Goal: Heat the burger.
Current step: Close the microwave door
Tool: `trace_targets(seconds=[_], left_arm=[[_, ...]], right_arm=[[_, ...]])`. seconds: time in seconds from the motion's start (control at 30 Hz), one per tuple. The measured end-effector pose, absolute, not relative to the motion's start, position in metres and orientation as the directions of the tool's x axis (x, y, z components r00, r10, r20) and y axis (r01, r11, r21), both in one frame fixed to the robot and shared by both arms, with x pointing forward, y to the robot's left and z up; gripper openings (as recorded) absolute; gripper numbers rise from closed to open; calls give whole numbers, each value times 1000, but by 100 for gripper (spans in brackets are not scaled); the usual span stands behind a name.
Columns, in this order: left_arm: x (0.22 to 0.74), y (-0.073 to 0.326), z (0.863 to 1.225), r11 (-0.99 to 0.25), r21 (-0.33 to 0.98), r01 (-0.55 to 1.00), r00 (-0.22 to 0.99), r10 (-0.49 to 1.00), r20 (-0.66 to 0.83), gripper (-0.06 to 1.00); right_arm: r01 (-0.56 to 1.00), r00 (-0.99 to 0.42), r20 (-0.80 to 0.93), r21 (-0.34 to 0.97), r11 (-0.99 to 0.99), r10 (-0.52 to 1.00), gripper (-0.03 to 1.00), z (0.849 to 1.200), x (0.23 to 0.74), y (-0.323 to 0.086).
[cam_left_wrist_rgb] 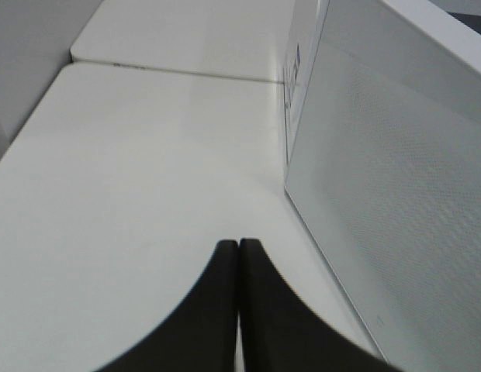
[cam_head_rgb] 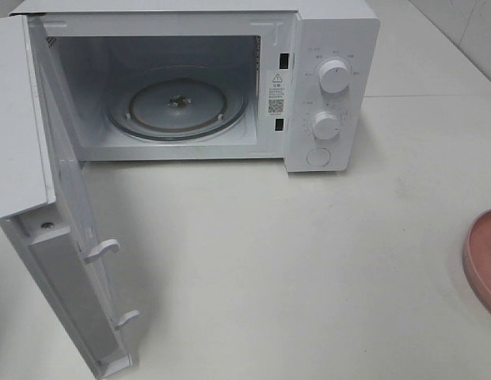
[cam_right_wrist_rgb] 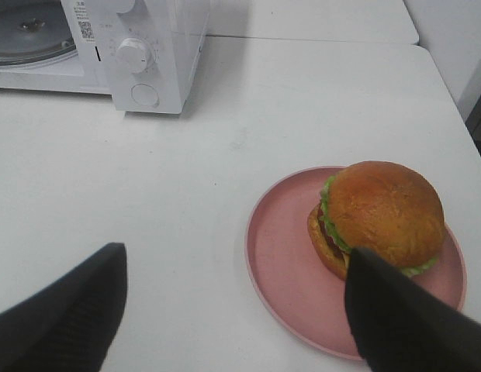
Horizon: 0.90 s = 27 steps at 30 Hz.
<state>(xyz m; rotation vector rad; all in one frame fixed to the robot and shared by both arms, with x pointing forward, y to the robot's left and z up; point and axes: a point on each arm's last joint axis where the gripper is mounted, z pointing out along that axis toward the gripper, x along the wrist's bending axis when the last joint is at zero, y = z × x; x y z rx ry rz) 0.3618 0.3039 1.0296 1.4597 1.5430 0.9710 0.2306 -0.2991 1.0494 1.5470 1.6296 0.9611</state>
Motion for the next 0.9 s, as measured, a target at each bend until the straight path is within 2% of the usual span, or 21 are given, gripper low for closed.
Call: trace_targets(seconds=[0.23, 0.57, 0.7, 0.83, 0.9], left_arm=[[378, 306, 1015, 15, 967, 256, -39, 999, -6, 0], [407, 307, 987, 53, 968, 244, -51, 998, -42, 0], [420, 301, 974, -34, 961, 276, 47, 999, 22, 0], [426, 295, 968, -42, 963, 266, 110, 994, 13, 0], [431, 287, 963, -59, 969, 240, 196, 981, 11, 0]], right_arm=[[493, -59, 11, 870, 19, 998, 75, 1049, 231, -299], [493, -59, 11, 870, 19, 998, 75, 1049, 231, -299], [493, -59, 11, 870, 19, 998, 75, 1049, 231, -299], [493, -59, 11, 870, 19, 998, 75, 1049, 231, -299], [493, -59, 11, 870, 19, 998, 75, 1049, 231, -299]])
